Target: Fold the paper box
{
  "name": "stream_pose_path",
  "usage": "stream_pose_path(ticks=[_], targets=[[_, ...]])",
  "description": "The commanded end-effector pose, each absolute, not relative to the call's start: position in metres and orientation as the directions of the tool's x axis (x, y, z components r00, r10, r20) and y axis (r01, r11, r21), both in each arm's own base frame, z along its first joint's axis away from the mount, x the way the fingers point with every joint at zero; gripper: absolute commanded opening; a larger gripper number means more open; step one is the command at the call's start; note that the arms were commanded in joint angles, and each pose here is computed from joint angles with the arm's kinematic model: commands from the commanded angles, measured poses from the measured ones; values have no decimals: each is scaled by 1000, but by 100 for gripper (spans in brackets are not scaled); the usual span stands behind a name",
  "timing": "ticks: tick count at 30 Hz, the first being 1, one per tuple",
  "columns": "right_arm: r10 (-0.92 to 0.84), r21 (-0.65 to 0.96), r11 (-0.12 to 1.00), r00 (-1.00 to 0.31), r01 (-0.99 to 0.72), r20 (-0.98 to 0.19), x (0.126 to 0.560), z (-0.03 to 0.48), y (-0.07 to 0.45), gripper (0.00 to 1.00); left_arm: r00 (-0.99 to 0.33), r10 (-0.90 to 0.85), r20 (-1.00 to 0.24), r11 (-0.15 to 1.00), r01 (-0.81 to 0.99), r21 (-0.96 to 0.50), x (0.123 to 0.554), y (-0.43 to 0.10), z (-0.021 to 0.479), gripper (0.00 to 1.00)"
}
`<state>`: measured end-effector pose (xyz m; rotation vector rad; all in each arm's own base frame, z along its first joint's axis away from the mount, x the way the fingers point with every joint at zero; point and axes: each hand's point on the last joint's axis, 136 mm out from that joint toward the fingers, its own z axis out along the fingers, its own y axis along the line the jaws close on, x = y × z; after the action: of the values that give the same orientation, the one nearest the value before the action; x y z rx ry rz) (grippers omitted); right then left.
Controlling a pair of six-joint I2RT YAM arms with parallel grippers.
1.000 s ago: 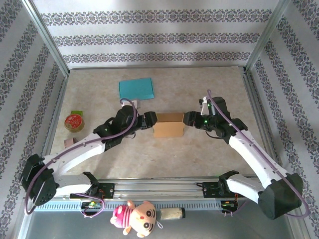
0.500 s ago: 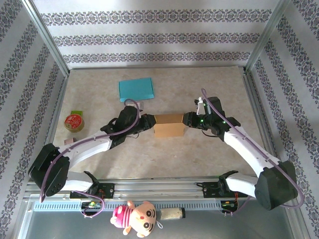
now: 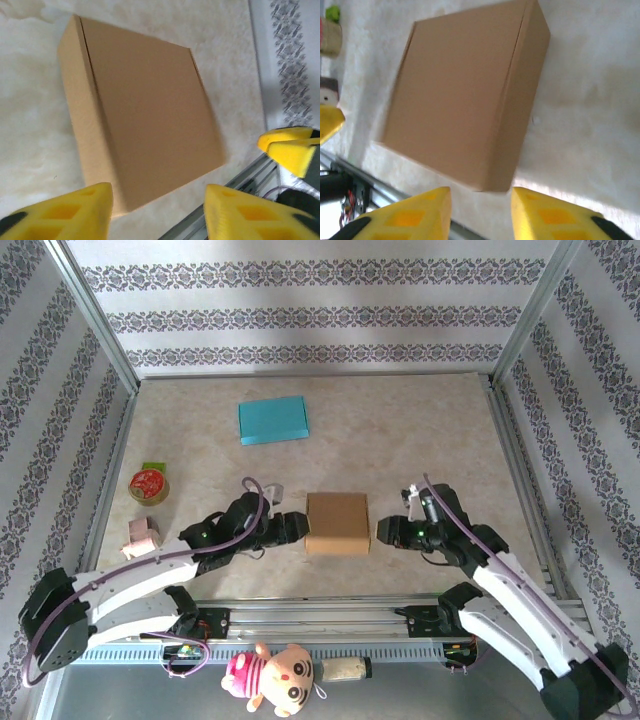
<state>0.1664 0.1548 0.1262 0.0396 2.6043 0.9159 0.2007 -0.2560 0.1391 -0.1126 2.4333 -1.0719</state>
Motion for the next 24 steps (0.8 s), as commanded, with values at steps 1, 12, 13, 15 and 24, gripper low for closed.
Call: stream_pose_path(ticks=[1,12,13,15,24], targets=[[126,608,792,-961,-53,-247,138,118,149,45,-879,-266,-396,745,74,-663,191,-241,127,62],[183,649,760,-948,-30,-259,184,108,174,68,-865,-202,-459,774,147,-617,216,-271,109,74],[186,660,751,-949,-29,-254,188,106,178,66,-866,-191,-463,778,154,-609,219,-275,107,75],[185,674,738,-954,-24,-236,194,101,187,63,-869,-165,-466,784,171,-597,226,-286,99,75],[144,649,761,-974,-6,-177,213,67,209,52,-915,-188,-358,715,122,-688,247,-328,66,59]])
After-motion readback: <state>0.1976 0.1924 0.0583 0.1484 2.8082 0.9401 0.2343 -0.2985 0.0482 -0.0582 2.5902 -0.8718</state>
